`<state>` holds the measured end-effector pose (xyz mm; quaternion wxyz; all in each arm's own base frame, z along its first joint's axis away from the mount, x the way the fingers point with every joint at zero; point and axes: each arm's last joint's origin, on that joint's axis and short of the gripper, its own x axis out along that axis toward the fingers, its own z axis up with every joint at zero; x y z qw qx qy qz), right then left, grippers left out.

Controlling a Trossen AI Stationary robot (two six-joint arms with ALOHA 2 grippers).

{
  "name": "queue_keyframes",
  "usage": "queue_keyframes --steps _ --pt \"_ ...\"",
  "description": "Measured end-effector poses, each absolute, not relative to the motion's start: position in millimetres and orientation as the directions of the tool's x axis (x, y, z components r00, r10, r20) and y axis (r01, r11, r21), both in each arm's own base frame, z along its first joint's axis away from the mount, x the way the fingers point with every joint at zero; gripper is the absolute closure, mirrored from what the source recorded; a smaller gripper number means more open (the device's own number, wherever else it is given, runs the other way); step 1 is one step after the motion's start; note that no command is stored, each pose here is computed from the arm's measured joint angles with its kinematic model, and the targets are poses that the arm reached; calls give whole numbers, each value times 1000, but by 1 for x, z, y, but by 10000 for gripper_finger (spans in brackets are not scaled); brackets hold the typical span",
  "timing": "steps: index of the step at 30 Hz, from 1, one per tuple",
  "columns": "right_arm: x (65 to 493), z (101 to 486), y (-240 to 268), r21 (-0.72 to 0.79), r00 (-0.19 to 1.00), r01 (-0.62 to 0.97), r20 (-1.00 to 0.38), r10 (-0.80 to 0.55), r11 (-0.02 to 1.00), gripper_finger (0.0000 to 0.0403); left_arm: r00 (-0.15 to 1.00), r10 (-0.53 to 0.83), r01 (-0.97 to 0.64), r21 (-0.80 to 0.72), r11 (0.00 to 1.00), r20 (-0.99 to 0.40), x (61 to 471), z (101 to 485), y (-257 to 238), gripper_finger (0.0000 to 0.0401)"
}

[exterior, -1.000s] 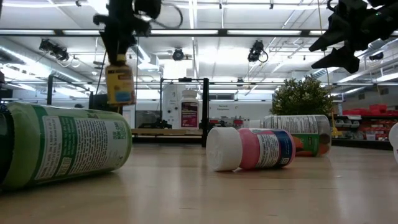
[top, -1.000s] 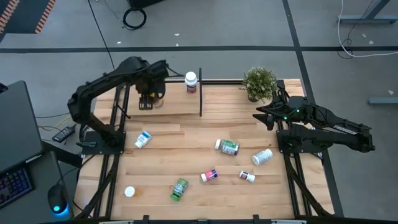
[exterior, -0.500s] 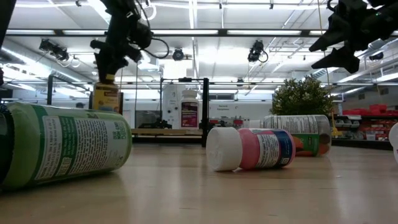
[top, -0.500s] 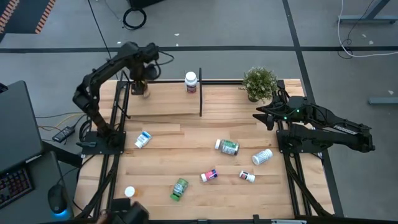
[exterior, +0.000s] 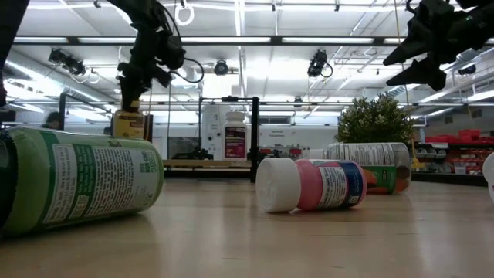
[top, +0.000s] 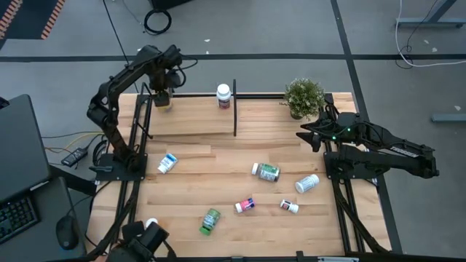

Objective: Pick and place medicine bottles onto shelf by color
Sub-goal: Put the yellow medicine bottle on the shelf

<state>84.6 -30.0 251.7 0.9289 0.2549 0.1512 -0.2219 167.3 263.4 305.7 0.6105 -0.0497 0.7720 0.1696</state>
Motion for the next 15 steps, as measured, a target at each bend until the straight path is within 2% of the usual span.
queue_keyframes --steps 5,12,15 --pt "85 252 -30 427 862 479 -395 -319 766 129 -271 94 -383 197 902 -958 161 296 274 184" --pt "85 252 -30 430 862 480 -395 -318 765 129 -232 78 -469 182 864 -970 157 294 280 184" --pt "85 252 -30 430 862 480 -395 -318 765 129 -216 77 -519 181 836 -973 155 294 282 168"
